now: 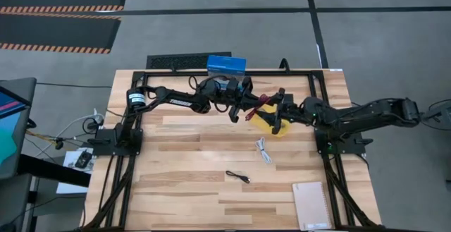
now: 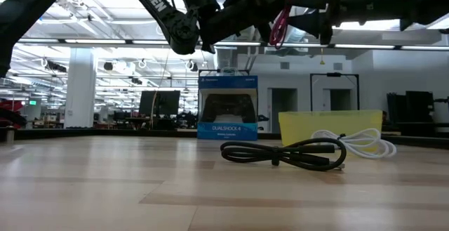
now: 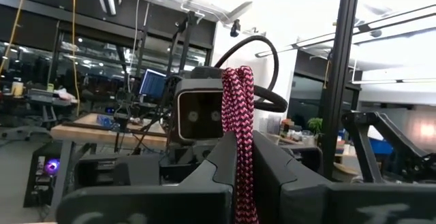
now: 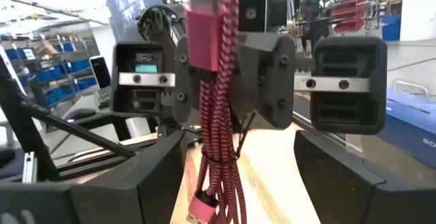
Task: Pick and place USB-C Cables
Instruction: Put the pink charger cable into the yellow bin
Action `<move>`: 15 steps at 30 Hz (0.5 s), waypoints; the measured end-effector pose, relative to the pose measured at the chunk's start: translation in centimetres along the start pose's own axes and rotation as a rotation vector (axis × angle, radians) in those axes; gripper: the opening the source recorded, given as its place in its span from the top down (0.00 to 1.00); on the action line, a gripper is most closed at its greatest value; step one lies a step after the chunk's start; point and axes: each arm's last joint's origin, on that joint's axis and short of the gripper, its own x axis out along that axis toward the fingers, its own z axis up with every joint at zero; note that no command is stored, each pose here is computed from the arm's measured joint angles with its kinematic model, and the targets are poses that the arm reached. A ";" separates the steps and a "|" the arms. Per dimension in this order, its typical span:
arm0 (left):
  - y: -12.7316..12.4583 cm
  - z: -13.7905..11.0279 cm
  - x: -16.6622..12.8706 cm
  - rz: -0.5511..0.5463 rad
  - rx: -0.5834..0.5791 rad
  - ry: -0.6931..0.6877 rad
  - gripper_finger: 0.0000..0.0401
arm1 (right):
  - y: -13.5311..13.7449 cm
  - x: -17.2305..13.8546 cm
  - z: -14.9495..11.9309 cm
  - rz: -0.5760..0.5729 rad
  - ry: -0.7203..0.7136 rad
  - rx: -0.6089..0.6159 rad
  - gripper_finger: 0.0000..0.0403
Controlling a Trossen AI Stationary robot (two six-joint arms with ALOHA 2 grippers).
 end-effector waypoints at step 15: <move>0.0 -0.1 0.0 0.002 -0.003 0.005 0.99 | -0.3 0.7 -0.1 -0.012 0.042 -0.009 0.43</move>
